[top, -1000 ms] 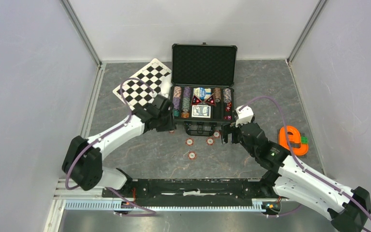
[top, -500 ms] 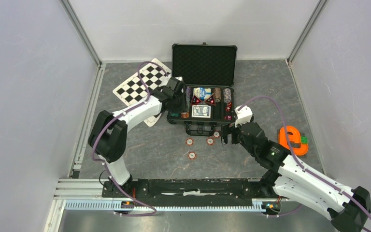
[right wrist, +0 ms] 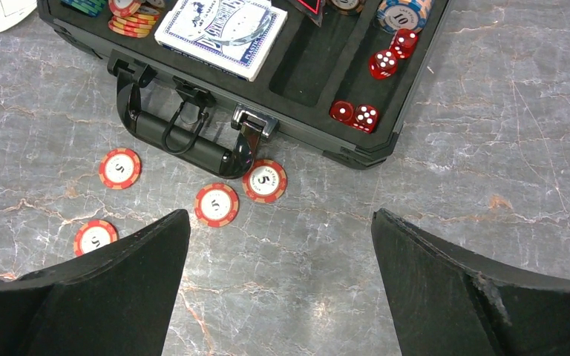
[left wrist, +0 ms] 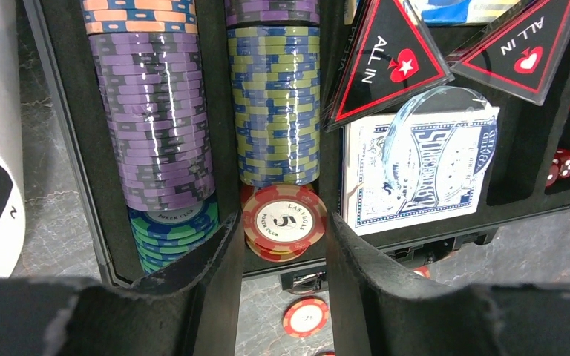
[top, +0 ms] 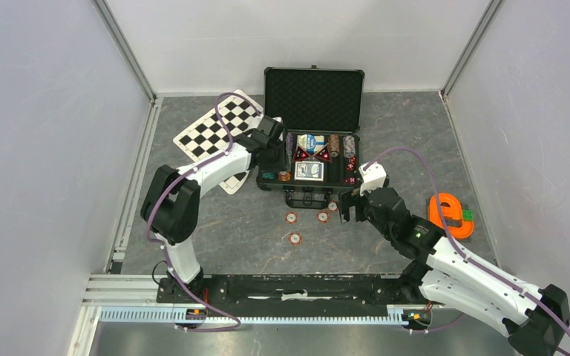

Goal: Pack up texas hold em set

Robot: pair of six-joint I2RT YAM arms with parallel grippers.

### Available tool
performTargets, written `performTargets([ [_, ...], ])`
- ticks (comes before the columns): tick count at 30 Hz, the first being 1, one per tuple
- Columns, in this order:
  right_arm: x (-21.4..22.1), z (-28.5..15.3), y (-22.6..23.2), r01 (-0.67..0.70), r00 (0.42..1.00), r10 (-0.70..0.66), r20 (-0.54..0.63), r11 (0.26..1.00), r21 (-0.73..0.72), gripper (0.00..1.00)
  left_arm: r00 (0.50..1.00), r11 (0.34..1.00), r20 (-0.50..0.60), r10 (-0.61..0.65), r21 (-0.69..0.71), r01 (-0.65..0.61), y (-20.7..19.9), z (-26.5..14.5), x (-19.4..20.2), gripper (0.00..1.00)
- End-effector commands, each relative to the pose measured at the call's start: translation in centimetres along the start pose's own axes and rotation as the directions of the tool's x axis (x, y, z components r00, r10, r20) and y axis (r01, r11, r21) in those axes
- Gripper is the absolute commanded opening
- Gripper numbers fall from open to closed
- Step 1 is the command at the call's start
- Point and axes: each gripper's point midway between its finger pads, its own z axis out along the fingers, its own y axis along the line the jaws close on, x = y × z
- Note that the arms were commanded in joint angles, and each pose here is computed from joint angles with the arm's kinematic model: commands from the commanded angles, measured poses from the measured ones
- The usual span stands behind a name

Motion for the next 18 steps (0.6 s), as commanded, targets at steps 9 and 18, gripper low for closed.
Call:
performTargets([
  [9,-2.1,-0.1,0.6,-0.002,0.999,0.003,0.045,1.000,-0.024,0.98,0.998,0.998,-0.020,0.065,0.014,-0.065,-0.5,-0.4,-0.9,0.57],
  [18,-1.8,0.0,0.5,0.002,0.999,-0.001,0.036,1.000,-0.019,0.98,0.997,0.997,0.021,0.074,-0.010,-0.074,-0.2,-1.7,-1.9,0.70],
])
